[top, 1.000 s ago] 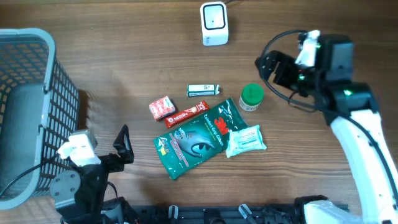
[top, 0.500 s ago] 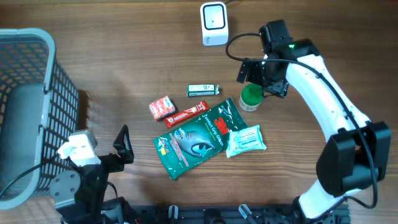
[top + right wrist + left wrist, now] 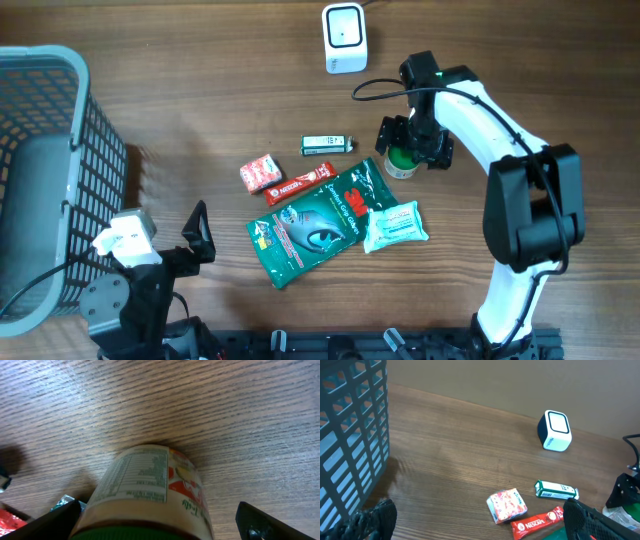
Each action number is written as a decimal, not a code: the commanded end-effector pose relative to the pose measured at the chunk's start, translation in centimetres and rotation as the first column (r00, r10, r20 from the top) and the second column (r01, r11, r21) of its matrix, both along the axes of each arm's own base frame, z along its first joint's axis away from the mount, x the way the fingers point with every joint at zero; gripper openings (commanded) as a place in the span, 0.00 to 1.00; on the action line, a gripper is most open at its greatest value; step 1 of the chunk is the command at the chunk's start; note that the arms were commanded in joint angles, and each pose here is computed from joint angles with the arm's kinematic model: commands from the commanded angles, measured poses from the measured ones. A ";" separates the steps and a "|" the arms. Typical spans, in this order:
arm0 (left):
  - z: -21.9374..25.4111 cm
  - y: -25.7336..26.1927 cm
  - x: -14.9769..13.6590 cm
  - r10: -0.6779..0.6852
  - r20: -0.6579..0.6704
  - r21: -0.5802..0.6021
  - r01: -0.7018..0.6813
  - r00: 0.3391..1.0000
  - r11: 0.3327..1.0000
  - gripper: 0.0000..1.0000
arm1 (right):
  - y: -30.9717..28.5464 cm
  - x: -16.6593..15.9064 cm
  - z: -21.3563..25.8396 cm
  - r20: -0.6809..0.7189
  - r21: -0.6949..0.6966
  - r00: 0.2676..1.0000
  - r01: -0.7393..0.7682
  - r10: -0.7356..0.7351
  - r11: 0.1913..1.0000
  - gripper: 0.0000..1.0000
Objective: Scan the item barcode
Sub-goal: 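Reach the right gripper to the green-lid jar and grasp it, then lift the jar with right gripper and hold it under the scanner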
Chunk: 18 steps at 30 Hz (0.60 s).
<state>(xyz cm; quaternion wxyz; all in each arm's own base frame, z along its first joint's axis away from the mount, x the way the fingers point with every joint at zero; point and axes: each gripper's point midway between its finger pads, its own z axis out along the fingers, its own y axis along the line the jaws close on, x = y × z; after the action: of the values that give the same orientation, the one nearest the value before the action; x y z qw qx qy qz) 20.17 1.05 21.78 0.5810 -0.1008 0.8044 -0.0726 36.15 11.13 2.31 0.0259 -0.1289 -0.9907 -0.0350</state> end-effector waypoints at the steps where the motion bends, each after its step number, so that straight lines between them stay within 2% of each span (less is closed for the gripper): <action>1: 0.1 0.2 0.0 0.015 0.006 -0.006 -0.015 1.000 1.000 1.00 | -0.2 0.3 -1.0 -0.012 -0.020 1.000 -0.022 0.022 1.000 0.97; 9: 0.1 0.2 0.0 0.015 0.006 -0.006 -0.015 1.000 1.000 1.00 | -0.2 0.3 -2.3 -0.028 -0.024 0.999 -0.019 0.019 1.000 0.72; 13: 0.1 0.2 0.0 0.015 0.006 -0.006 -0.015 1.000 1.000 1.00 | 0.1 -0.2 -1.9 -0.055 -0.001 0.998 -0.019 0.019 1.000 0.68; 16: 0.1 0.2 0.0 0.015 0.006 -0.006 -0.015 1.000 1.000 1.00 | 0.4 -0.4 0.2 -0.095 0.025 0.995 -0.023 0.026 0.999 0.68; 18: 0.1 0.2 0.0 0.015 0.006 -0.006 -0.015 1.000 1.000 1.00 | 1.4 0.1 1.9 -0.089 0.090 0.995 -0.038 0.046 0.995 0.67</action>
<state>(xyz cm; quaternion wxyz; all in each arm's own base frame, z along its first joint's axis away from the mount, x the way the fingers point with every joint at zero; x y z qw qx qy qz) 20.18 1.05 21.79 0.5811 -0.1006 0.8043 -0.0727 34.37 11.03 1.92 0.0926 -0.1204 -0.9882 -0.0223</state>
